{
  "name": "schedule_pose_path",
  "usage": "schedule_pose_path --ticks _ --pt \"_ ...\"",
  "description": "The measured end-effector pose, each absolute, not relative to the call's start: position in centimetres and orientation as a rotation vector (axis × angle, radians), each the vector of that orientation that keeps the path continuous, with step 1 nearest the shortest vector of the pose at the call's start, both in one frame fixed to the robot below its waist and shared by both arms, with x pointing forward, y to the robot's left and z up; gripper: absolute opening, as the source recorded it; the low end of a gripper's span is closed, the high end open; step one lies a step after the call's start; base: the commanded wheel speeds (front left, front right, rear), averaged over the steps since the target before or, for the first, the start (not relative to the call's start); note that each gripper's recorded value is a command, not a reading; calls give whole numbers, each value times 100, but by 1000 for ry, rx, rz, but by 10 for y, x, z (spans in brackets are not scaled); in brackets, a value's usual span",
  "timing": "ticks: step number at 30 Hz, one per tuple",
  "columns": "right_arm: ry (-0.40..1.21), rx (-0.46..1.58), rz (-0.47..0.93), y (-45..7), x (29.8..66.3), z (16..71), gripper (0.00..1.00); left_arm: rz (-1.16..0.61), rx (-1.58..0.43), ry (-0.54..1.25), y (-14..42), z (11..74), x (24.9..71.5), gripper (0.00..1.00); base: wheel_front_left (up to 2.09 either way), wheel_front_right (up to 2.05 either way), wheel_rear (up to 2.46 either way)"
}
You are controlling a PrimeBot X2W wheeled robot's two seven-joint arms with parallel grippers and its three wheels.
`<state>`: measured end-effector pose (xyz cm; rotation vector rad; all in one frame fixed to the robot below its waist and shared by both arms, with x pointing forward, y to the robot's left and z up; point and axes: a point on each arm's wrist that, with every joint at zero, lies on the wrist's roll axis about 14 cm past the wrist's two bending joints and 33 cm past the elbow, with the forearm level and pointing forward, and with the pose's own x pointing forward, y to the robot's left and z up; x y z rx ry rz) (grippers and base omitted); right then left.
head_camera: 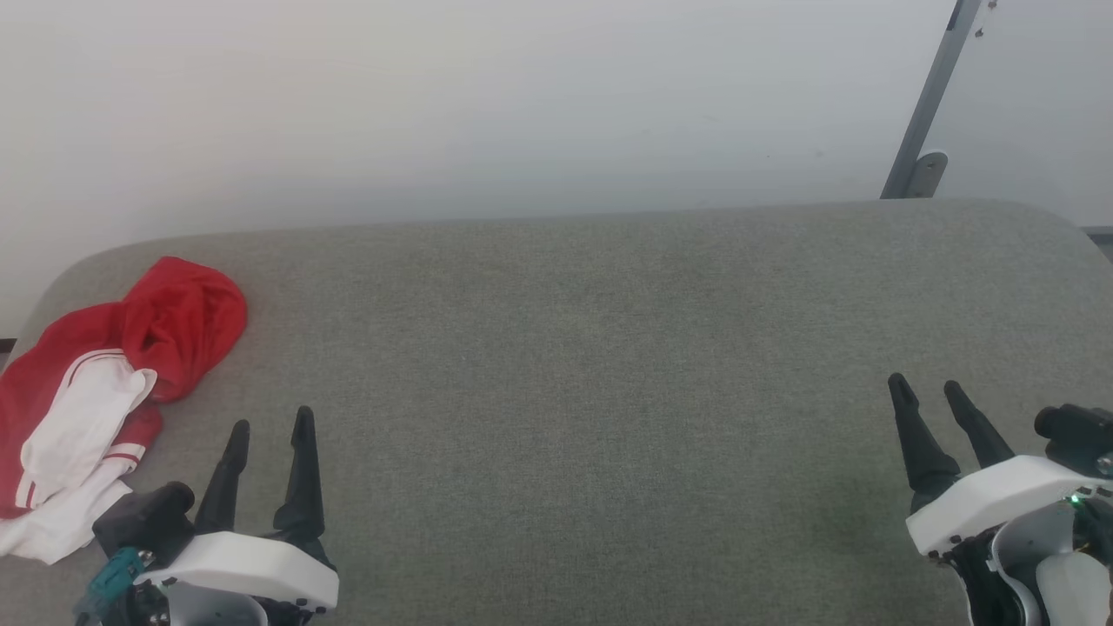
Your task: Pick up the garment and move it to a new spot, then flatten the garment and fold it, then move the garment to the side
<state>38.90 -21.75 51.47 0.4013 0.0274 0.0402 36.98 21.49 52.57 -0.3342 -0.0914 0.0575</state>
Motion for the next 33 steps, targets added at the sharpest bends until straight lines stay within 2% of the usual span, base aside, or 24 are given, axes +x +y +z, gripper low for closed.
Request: schedule_pose_path --ticks 33 --pt "-22 149 68 -220 390 531 100 37 -105 -175 214 542 365 100 0 0 0"
